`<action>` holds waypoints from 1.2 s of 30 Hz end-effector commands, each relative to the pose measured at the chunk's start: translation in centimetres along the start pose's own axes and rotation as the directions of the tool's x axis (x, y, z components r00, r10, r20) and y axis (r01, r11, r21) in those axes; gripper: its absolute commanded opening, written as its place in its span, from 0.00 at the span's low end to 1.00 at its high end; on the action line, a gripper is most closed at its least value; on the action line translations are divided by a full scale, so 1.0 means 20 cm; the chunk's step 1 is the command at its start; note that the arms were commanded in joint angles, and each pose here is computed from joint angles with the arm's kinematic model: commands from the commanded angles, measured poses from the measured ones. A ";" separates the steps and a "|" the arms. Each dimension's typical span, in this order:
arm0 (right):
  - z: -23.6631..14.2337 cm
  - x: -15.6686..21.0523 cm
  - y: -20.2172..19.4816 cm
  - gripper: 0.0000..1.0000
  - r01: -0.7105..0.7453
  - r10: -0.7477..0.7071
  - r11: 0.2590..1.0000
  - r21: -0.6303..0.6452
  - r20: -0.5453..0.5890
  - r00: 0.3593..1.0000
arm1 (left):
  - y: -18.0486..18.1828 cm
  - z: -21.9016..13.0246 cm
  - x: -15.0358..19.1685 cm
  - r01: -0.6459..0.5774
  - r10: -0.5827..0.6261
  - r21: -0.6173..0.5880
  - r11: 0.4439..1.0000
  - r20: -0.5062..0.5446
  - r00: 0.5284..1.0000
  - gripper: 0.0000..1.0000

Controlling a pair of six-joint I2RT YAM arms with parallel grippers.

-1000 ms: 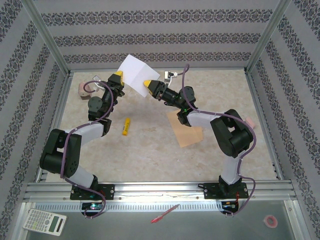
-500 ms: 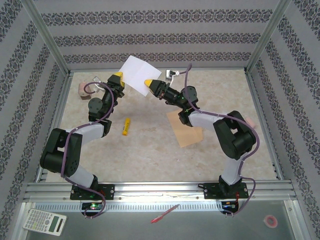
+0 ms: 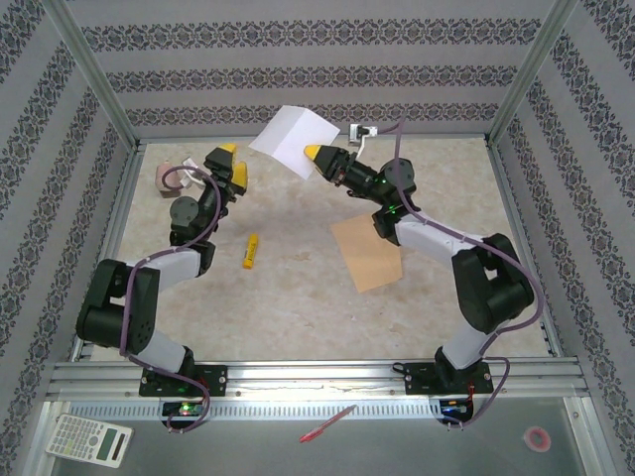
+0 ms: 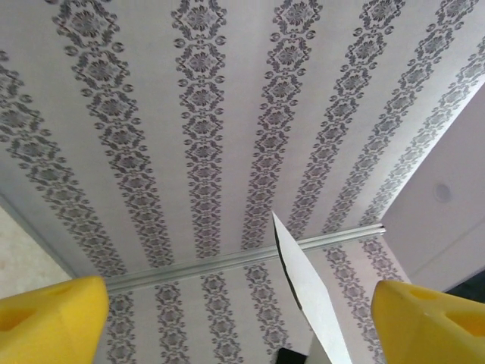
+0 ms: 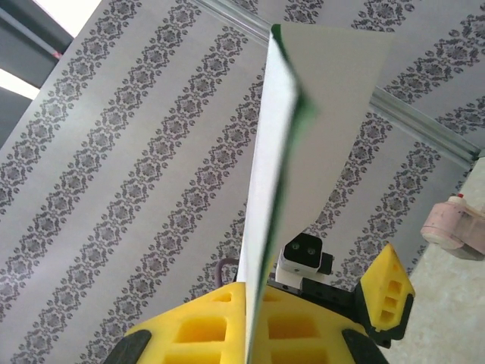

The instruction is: Place the letter into the envelope and seal it

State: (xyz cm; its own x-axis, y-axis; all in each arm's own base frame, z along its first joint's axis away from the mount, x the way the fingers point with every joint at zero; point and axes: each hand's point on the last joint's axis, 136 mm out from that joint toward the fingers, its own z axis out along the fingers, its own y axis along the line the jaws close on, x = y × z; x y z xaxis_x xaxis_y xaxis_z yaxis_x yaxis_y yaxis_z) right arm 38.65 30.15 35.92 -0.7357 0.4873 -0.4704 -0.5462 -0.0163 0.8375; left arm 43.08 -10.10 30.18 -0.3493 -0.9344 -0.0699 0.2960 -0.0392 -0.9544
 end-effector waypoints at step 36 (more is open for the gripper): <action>-0.05 0.36 -0.03 0.00 0.158 -0.050 0.970 0.186 -0.479 0.876 | -0.13 -0.11 0.51 -0.566 0.414 0.037 0.824 -0.721 0.555 1.00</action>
State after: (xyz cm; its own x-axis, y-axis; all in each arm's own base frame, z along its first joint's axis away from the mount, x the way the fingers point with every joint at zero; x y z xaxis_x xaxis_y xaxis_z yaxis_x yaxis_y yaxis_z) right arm 33.36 31.82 30.14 -0.8342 0.0177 -0.5511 -0.5269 0.2690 0.8062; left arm 37.58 -17.93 30.25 -0.7354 -0.3098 -0.6027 0.4037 0.5141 -0.7568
